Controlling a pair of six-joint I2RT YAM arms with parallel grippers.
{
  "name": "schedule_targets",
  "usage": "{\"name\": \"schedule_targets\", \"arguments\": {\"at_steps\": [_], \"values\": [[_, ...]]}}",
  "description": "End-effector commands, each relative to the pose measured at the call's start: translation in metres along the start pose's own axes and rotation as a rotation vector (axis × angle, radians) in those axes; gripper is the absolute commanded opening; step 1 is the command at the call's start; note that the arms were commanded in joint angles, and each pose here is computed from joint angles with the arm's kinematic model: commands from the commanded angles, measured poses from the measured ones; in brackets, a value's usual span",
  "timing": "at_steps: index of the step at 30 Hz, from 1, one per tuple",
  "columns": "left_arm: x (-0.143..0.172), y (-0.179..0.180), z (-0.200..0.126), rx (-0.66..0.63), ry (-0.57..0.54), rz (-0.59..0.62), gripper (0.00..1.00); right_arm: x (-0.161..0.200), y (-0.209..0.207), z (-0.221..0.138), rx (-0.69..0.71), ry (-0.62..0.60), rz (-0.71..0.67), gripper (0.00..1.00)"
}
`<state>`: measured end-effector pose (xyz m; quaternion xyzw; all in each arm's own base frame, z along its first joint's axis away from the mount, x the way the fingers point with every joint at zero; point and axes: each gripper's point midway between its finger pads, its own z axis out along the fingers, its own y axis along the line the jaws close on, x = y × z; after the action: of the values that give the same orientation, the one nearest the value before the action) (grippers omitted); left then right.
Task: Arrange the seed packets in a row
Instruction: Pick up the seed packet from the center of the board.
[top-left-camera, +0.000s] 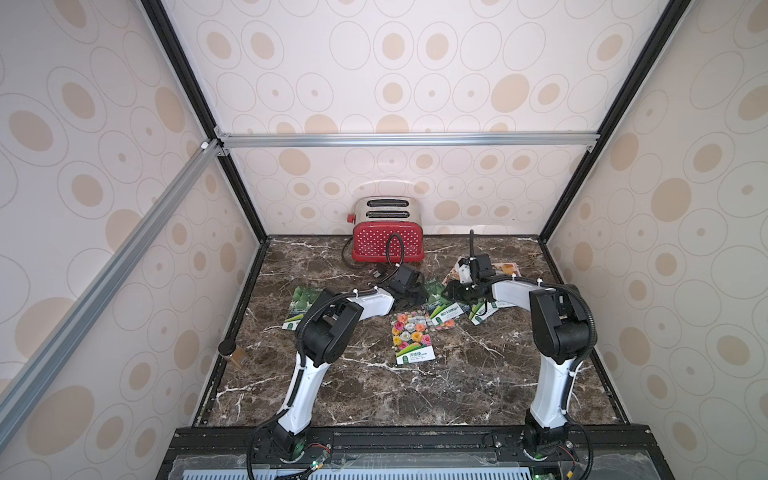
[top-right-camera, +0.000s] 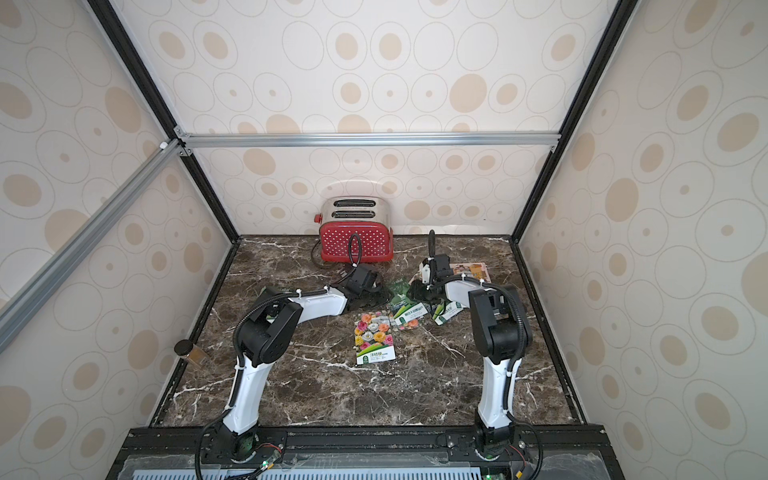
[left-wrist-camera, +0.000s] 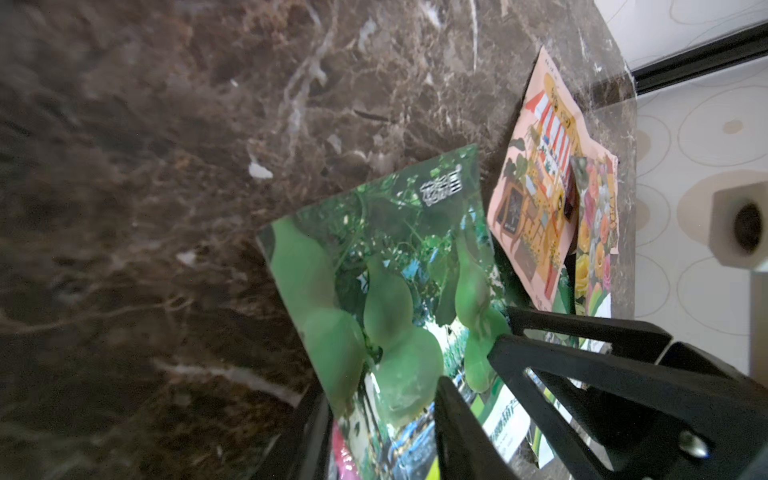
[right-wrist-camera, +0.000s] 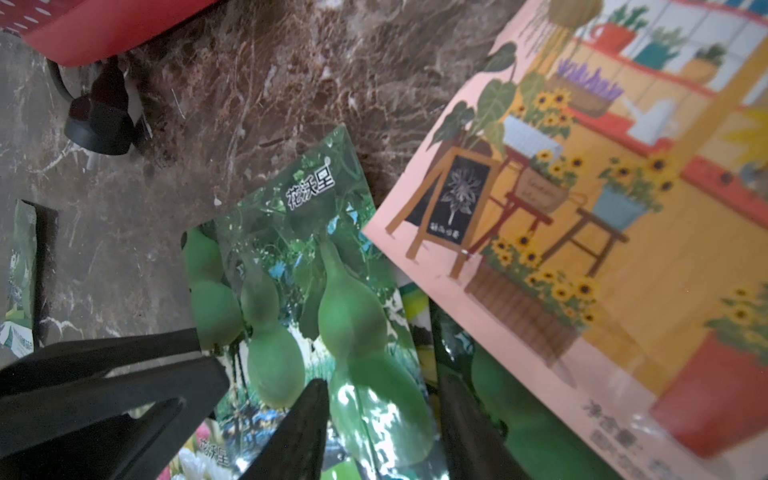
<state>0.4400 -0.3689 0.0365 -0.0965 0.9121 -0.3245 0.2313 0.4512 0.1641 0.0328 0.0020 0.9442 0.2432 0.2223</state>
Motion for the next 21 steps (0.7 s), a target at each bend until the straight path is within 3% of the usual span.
{"name": "schedule_targets", "arguments": {"at_steps": [1,8,15,21], "values": [[0.012,-0.006,0.009,0.029,0.011,-0.021,0.37,0.023,-0.009,0.011,0.003,0.072,0.036,0.47],[0.014,-0.003,0.014,0.031,0.018,-0.032,0.33,0.029,-0.004,0.014,-0.023,0.085,0.041,0.46],[0.011,-0.007,0.012,0.036,0.012,-0.011,0.12,0.037,-0.004,0.016,-0.029,0.098,0.05,0.46],[0.013,-0.01,0.007,0.047,0.024,0.016,0.0,0.039,-0.008,0.015,-0.013,0.1,0.04,0.55]]}}
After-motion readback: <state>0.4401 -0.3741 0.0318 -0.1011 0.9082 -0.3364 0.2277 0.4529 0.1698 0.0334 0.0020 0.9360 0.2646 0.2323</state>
